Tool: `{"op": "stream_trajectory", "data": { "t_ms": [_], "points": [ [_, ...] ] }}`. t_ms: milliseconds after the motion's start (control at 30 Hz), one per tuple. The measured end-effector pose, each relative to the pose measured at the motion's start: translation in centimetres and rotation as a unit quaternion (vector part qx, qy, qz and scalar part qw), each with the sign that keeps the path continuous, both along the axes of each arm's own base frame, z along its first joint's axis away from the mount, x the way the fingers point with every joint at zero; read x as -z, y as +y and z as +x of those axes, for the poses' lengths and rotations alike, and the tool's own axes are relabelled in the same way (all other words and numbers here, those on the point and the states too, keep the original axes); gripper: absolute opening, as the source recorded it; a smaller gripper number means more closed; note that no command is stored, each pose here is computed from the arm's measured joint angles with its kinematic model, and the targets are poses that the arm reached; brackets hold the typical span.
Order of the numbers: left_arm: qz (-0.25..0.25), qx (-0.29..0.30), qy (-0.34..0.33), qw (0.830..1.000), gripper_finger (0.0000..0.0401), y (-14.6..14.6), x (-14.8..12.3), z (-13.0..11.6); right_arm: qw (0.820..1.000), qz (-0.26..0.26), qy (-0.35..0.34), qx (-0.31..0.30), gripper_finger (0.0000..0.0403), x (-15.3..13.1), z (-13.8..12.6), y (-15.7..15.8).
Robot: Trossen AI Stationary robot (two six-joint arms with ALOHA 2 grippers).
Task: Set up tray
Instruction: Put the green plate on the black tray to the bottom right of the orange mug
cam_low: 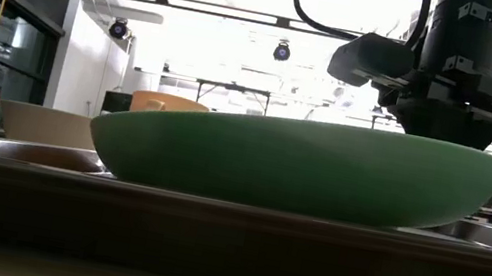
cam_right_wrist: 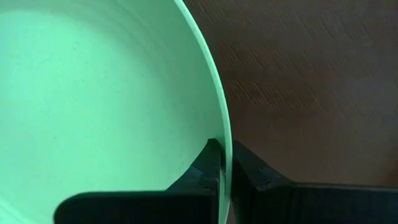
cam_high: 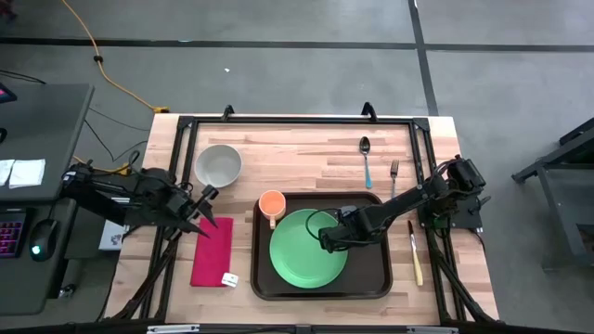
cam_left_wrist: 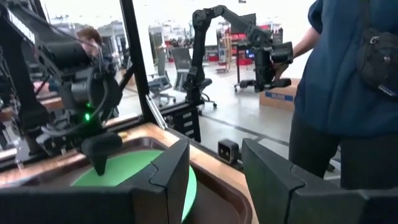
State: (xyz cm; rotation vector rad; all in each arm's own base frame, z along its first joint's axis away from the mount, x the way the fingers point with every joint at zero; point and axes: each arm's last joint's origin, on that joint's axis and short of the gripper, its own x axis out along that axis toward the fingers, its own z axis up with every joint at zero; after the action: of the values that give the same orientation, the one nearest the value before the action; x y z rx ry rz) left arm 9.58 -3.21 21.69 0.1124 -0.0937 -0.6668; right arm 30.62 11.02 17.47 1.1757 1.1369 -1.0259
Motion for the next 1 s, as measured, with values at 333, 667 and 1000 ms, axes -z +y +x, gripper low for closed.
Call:
{"op": "stream_trajectory", "data": {
  "t_ms": [333, 667, 1000],
  "points": [
    [0.027, -0.014, 0.008, 1.0, 0.0179, 0.1, 0.5, 0.1, 1.0, -0.003, 0.001, 0.001, 0.0, 0.1, 0.0, 0.0],
    [0.038, -0.021, 0.007, 0.999, 0.0179, 0.1, 0.6, 0.0, 1.0, 0.003, 0.003, 0.004, 0.0, 1.8, 0.9, 0.4],
    [0.037, -0.02, 0.007, 0.999, 0.0179, 0.2, 0.7, -0.7, 1.0, -0.002, 0.008, 0.0, 0.0001, 1.8, 0.7, 0.3]
  ]
}}
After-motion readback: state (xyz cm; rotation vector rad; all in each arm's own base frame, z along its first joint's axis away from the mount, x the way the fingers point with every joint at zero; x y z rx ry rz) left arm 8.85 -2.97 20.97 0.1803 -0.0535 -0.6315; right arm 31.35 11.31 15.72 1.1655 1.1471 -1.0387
